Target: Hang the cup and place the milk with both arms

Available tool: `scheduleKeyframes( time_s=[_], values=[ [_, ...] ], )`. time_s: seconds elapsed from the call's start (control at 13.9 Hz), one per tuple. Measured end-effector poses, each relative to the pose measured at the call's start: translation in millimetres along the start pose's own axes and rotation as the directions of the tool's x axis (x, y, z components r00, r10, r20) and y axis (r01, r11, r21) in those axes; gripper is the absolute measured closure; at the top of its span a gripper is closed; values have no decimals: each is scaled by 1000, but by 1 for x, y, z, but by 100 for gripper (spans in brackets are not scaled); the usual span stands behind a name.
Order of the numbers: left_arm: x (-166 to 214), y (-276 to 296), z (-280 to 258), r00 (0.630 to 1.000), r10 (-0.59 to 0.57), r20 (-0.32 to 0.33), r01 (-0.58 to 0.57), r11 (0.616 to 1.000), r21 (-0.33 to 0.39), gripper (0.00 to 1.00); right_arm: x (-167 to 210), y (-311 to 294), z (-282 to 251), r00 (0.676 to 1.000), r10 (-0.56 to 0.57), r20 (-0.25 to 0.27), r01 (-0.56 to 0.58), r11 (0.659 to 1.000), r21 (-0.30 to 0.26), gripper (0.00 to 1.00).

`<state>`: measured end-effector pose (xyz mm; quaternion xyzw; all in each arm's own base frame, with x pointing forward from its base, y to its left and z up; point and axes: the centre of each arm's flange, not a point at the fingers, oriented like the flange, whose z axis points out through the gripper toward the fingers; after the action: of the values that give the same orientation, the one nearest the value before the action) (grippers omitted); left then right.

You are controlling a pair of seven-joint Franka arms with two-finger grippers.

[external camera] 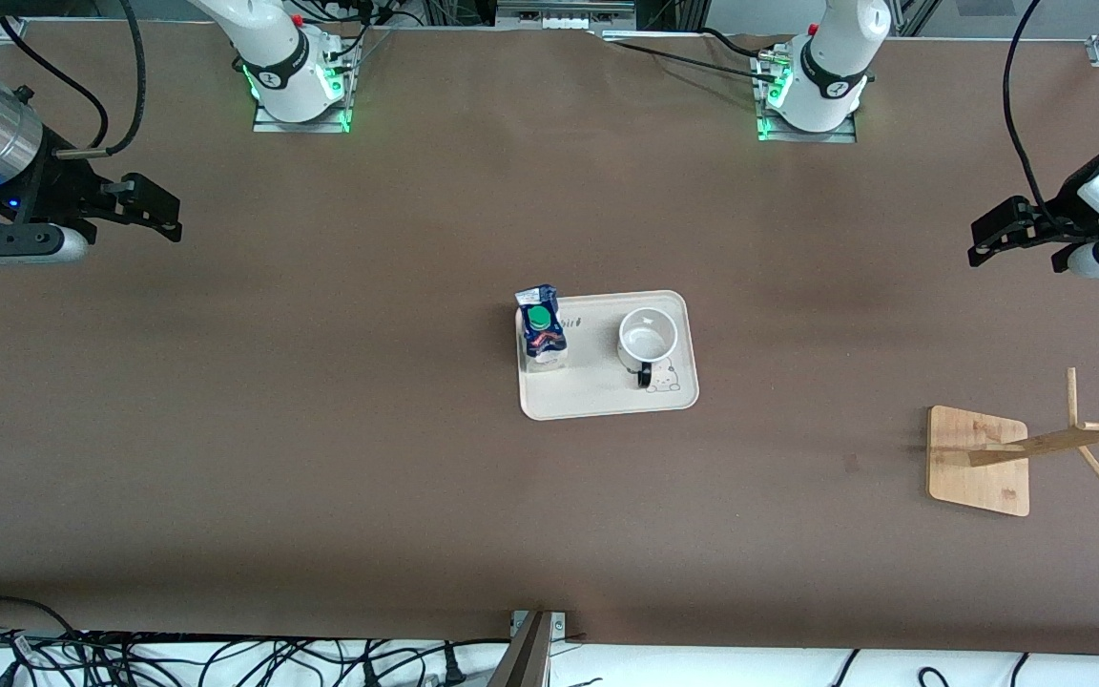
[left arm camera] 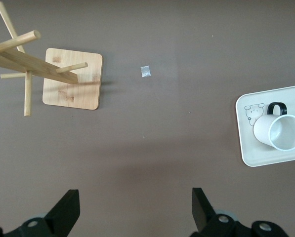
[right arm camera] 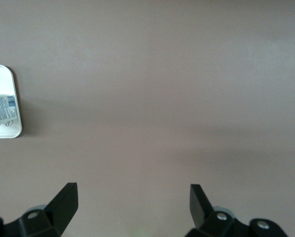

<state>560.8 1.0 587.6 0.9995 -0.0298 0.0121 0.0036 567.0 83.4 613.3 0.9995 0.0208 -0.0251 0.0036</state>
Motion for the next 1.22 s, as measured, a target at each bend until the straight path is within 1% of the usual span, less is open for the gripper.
scheduleKeyframes(
  time_s=[0.43, 1.01, 1.08, 1.22],
  values=[
    [1, 22, -4, 999, 39, -3, -39, 999, 0, 0, 0, 0, 0, 1000, 1, 0, -1, 1000, 0, 0],
    [1, 22, -8, 999, 39, -8, -39, 999, 3, 0, 0, -2, 1, 1000, -3, 2, 3, 1000, 1, 0],
    [1, 21, -8, 999, 38, -8, -38, 999, 3, 0, 1, -5, 3, 1000, -7, 6, 7, 1000, 5, 0],
    [1, 21, -8, 999, 37, -6, -37, 999, 3, 0, 3, -19, 11, 1000, -25, 19, 24, 999, 47, 0]
  ],
)
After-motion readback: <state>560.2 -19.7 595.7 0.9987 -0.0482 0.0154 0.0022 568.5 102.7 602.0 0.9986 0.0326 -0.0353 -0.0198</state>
